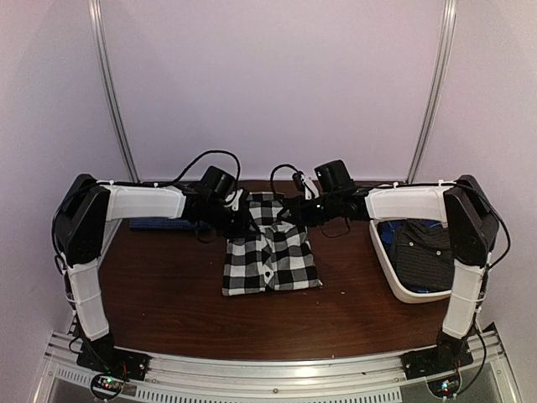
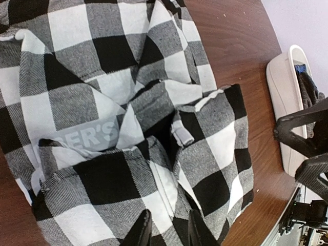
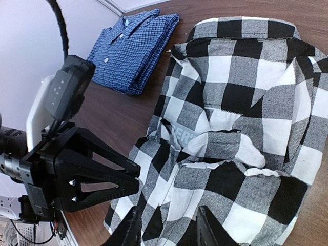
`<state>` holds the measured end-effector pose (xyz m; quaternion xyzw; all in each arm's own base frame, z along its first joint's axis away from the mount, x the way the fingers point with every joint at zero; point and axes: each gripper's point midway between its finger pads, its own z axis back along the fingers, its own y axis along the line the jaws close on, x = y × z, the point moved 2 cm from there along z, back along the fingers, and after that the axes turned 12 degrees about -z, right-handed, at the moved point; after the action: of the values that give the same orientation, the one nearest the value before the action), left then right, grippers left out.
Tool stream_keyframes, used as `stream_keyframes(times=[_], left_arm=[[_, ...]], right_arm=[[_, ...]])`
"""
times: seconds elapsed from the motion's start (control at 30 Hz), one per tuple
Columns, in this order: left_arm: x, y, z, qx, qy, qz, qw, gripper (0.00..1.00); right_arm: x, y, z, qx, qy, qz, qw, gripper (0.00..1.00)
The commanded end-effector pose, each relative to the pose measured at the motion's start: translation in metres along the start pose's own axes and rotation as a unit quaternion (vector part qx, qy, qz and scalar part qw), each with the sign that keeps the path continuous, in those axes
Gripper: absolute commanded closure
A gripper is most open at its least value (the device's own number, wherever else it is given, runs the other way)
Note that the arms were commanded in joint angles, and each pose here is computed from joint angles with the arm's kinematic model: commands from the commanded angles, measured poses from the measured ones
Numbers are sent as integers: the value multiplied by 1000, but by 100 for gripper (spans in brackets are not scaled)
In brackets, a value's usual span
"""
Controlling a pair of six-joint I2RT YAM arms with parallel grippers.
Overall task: Fold and stack the long sleeve shirts
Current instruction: Smooth out the 2/3-rectangle-folded shirt at the center of the board.
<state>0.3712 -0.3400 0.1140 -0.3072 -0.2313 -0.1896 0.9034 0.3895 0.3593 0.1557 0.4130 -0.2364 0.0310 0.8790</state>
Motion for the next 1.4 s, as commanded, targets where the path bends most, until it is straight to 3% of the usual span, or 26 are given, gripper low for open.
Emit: stream_keyframes(times=[0.0, 0.1, 0.2, 0.43, 0.73, 0.9, 1.13, 1.37], left_arm=[[6, -13, 8, -23, -22, -3, 999, 75], [-1, -9, 6, -16, -15, 3, 1000, 75], [-7, -5, 7, -9, -13, 9, 1000, 75], [-11, -3, 9, -4, -11, 11, 1000, 75], [-12, -1, 8, 0, -10, 12, 1000, 76], [-12, -1, 9, 2, -10, 12, 1000, 76], [-11, 0, 11, 6, -14, 14, 1000, 76], [-10, 0, 17, 11, -18, 15, 1000, 76]], right_arm=[[-36, 0, -3, 6, 45, 9, 999, 68], [-60, -2, -10, 0, 71, 7, 997, 82], [-80, -3, -12, 13, 93, 2, 996, 88], [-112, -20, -22, -21, 133, 15, 991, 90], [-115, -32, -39, -38, 141, 20, 989, 93], [-113, -19, -45, -19, 145, 32, 989, 91], [-104, -6, -52, 1, 139, 44, 989, 75], [-90, 1, -67, 17, 130, 44, 990, 66]])
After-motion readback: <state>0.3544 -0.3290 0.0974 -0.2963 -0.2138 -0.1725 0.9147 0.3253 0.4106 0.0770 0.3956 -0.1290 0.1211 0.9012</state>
